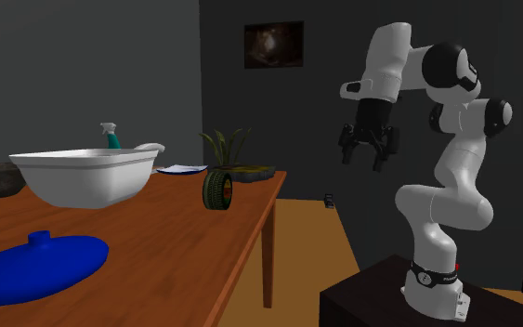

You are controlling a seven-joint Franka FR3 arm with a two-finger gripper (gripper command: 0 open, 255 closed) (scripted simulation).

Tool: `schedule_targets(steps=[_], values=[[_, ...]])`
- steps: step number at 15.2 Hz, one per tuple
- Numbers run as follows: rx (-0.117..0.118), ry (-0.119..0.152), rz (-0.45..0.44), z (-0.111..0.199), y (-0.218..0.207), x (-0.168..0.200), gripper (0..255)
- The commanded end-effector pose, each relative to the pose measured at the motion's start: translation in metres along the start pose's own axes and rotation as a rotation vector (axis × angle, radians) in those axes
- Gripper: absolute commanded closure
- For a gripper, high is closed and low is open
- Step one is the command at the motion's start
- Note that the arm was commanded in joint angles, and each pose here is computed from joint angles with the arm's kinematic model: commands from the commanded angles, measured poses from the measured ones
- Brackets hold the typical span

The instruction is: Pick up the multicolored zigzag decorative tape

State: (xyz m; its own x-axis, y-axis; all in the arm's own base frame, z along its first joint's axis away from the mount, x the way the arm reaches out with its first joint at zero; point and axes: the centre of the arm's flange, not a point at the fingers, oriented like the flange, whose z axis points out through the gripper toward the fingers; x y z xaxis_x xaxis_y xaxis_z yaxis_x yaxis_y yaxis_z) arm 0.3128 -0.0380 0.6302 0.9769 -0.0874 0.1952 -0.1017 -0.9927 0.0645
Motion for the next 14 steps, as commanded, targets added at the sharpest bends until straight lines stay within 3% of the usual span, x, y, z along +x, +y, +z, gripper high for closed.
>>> schedule_targets(steps=[1,14], values=[[0.000,0.000,0.000,0.000,0.000,0.000,0],[0.032,-0.074,-0.242,0.032,0.132,0.121,0]])
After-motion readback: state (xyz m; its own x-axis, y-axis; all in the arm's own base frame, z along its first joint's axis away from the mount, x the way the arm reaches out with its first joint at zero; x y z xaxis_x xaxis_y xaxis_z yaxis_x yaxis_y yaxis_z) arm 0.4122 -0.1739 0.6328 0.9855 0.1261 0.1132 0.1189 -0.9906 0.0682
